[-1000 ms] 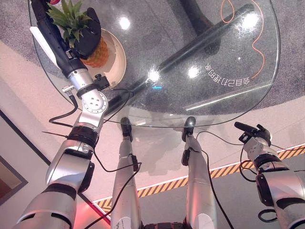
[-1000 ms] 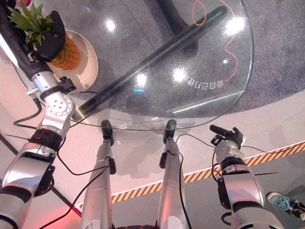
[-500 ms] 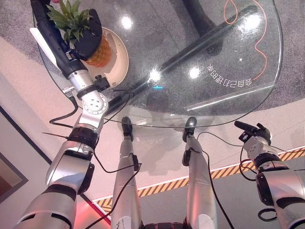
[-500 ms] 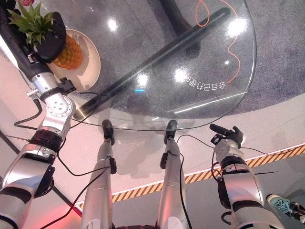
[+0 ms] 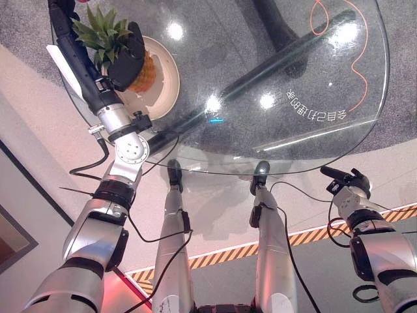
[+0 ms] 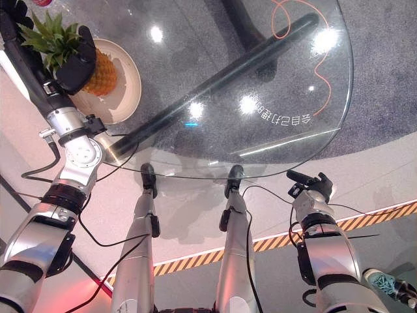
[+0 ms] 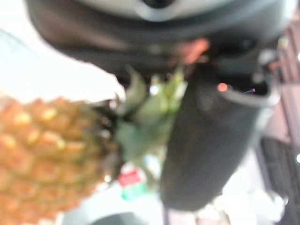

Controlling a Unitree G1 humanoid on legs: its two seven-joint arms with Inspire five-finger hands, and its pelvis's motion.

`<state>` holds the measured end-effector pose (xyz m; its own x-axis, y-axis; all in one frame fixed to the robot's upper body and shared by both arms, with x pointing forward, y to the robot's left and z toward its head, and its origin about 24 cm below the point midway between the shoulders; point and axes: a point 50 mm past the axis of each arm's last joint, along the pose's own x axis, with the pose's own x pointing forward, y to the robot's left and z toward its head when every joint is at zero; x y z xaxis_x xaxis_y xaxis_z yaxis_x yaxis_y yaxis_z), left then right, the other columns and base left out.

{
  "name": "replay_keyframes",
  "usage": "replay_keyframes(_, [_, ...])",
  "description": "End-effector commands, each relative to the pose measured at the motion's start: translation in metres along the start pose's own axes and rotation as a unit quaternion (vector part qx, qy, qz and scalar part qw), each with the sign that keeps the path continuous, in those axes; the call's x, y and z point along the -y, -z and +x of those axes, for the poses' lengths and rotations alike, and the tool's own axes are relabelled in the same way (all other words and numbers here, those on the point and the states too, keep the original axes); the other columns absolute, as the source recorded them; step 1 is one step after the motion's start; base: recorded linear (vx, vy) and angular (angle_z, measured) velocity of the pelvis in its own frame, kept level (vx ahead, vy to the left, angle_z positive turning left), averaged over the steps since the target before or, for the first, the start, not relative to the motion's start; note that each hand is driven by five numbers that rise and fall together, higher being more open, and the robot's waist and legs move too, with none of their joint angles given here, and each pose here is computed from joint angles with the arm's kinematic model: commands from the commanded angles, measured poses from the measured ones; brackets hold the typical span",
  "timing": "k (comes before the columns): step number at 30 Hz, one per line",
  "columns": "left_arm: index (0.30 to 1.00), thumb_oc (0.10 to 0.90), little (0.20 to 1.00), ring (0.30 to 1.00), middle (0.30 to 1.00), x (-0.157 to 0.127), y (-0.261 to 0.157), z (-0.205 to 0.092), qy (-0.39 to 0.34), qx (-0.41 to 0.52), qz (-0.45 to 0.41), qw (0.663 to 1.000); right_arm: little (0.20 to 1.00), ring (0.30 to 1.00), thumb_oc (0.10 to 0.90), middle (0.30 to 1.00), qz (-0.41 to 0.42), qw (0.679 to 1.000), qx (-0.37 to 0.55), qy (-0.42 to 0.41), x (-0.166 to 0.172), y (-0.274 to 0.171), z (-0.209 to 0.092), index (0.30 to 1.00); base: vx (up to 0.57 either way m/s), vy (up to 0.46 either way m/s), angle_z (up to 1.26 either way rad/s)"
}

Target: Pick up the fruit to the plate

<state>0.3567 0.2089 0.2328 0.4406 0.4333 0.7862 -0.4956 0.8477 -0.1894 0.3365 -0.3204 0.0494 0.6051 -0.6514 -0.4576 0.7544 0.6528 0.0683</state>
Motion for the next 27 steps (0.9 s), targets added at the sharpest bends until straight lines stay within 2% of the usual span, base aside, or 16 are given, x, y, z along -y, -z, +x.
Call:
replay_keyframes(1, [0.900,0.800,0.900,0.900,0.900,-0.005,-0.038,0.029,-0.035,0.109,-0.064,0.991,0.900,0.900,0.800,0.900,-0.018,0.996,0.007,0.082,0.039,0.007,0.008,0.900,0.00,0.000,0.00])
replay_keyframes(27, [0.900,0.800,0.900,0.900,0.900,-0.013,-0.042,0.011,-0.045,0.127,-0.092,0.987,0.900,0.900,0.800,0.900,-0.011,0.996,0.003,0.092,0.046,0.012,0.008,0.900,0.00,0.000,0.00])
